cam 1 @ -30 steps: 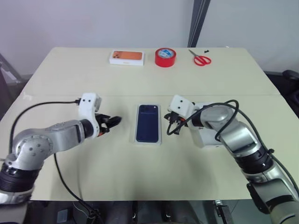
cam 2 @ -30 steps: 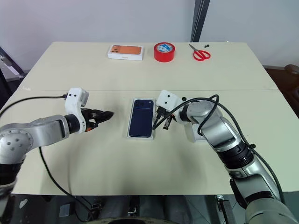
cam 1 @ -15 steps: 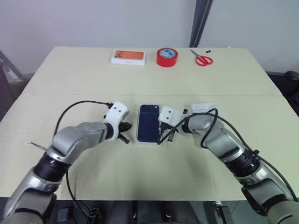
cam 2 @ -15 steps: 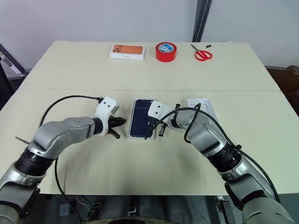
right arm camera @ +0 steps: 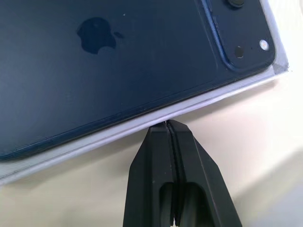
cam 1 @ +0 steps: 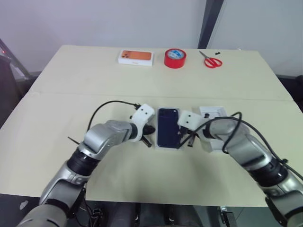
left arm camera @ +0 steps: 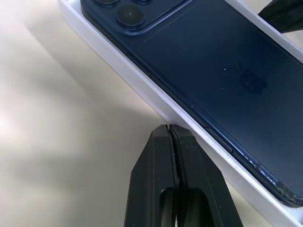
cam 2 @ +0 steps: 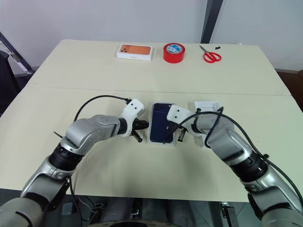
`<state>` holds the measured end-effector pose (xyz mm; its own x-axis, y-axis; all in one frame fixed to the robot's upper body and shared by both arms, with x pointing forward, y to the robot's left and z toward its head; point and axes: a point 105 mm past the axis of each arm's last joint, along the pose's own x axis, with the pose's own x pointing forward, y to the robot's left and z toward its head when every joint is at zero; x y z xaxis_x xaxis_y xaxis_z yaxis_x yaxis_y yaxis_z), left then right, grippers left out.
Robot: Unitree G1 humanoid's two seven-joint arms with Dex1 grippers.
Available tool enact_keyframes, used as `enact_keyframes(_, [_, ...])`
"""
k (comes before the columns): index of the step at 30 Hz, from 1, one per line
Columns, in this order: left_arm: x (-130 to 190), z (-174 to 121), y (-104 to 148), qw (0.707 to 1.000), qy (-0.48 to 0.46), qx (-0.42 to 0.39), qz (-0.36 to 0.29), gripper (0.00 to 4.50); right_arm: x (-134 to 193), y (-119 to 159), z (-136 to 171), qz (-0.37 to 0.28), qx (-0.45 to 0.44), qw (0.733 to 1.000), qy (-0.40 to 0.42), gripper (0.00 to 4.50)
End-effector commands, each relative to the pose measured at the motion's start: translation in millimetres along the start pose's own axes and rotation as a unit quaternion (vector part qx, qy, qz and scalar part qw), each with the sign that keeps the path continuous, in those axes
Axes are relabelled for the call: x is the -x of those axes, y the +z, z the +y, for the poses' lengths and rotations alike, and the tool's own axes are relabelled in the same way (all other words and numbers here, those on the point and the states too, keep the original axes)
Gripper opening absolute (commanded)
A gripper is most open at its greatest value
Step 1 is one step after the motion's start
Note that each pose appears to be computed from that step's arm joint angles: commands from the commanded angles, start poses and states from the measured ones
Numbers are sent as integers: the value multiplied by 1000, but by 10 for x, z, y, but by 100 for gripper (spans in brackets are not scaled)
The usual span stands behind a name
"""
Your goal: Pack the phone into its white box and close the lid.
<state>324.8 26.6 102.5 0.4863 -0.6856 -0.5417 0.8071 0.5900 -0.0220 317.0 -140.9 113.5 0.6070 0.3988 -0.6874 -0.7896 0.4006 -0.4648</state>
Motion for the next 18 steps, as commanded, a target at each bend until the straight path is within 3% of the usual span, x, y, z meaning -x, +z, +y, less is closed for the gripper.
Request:
enact_keyframes(1, [-171, -453, 128, 995, -98, -31, -2, 7, 145, 126, 86, -31, 15, 999, 12, 0])
enact_keyframes(8, [-222, -554, 111, 992, -123, -34, 10, 7, 257, -43, 19, -3, 0, 1000, -9, 0])
enact_keyframes(17, [-184, -426, 65, 994, -107, -21, 17, 7, 381, -196, -99, 20, -21, 999, -23, 0])
enact_keyframes(18, [-173, -375, 72, 995, -98, -18, 15, 2, 414, -200, -105, 19, -32, 999, -18, 26])
